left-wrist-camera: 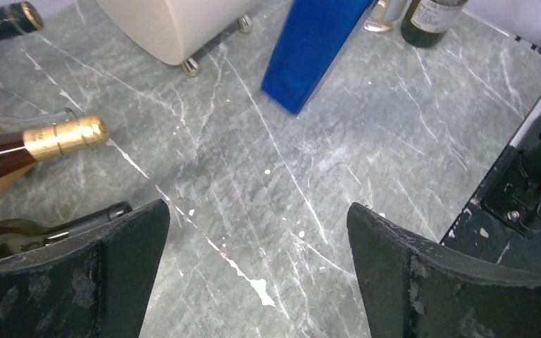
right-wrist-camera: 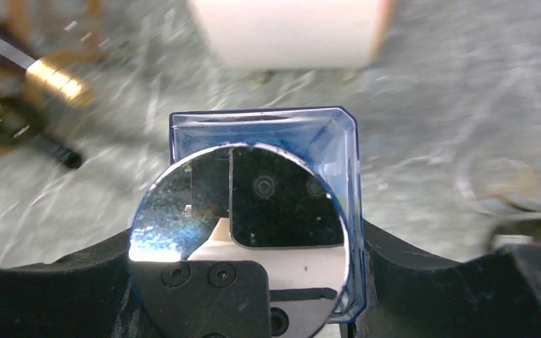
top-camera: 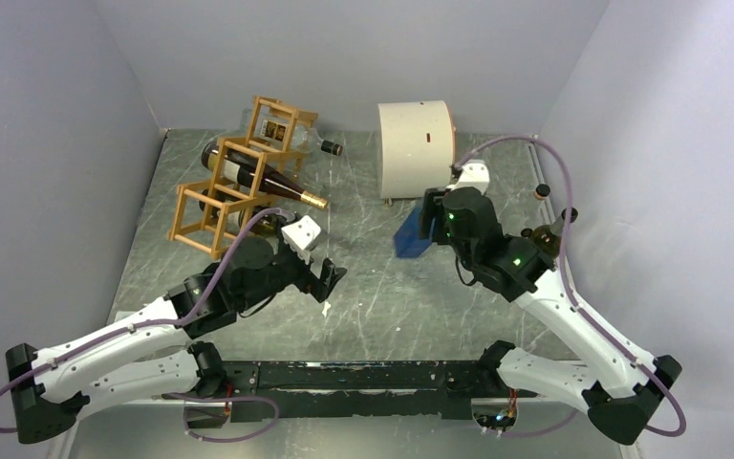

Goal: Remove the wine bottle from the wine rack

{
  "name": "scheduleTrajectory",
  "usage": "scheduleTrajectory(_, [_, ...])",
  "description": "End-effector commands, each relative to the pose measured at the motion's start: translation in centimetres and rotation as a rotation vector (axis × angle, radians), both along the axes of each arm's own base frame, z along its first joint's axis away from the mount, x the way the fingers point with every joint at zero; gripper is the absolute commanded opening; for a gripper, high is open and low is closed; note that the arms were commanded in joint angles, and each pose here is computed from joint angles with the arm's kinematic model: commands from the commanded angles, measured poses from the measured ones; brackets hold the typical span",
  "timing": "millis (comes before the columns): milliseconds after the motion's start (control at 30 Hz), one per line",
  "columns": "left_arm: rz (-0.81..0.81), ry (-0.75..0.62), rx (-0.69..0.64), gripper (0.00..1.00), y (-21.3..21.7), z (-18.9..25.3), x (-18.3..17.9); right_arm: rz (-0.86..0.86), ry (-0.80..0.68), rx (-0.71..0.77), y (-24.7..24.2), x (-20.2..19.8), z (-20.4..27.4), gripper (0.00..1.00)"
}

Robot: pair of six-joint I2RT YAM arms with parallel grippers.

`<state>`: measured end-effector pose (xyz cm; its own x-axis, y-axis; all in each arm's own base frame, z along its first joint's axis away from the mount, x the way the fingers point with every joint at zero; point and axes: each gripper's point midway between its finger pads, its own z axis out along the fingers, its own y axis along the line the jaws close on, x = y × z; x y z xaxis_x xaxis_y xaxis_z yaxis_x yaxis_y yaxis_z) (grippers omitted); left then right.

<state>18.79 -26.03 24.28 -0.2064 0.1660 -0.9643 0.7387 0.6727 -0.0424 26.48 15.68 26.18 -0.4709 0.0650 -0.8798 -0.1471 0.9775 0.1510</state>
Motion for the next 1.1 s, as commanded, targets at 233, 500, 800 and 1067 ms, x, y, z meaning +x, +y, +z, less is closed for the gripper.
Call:
scheduleTrajectory(233, [0.115, -0.038, -0.078, 0.99, 1.9, 4.1, 0.9, -0.536, -0.33, -0.189, -10.0, 3.8, 7.1, 0.0])
scheduleTrajectory(500, [0.156, -0.01, -0.137, 0.98, 3.7, 5.1, 0.0, -0.595, -0.297, -0.154, -12.6, 7.2, 4.7, 0.0])
scheduleTrajectory(800, [0.195, -0.005, -0.159, 0.98, 4.8, 5.9, 0.0, -0.615, -0.25, -0.112, -14.1, 9.9, 1.8, 0.0])
scheduleTrajectory(1067, [0.189, 0.003, -0.159, 0.98, 4.3, 5.8, 0.1, -0.609, -0.178, -0.113, -14.5, 9.9, -1.2, 0.0])
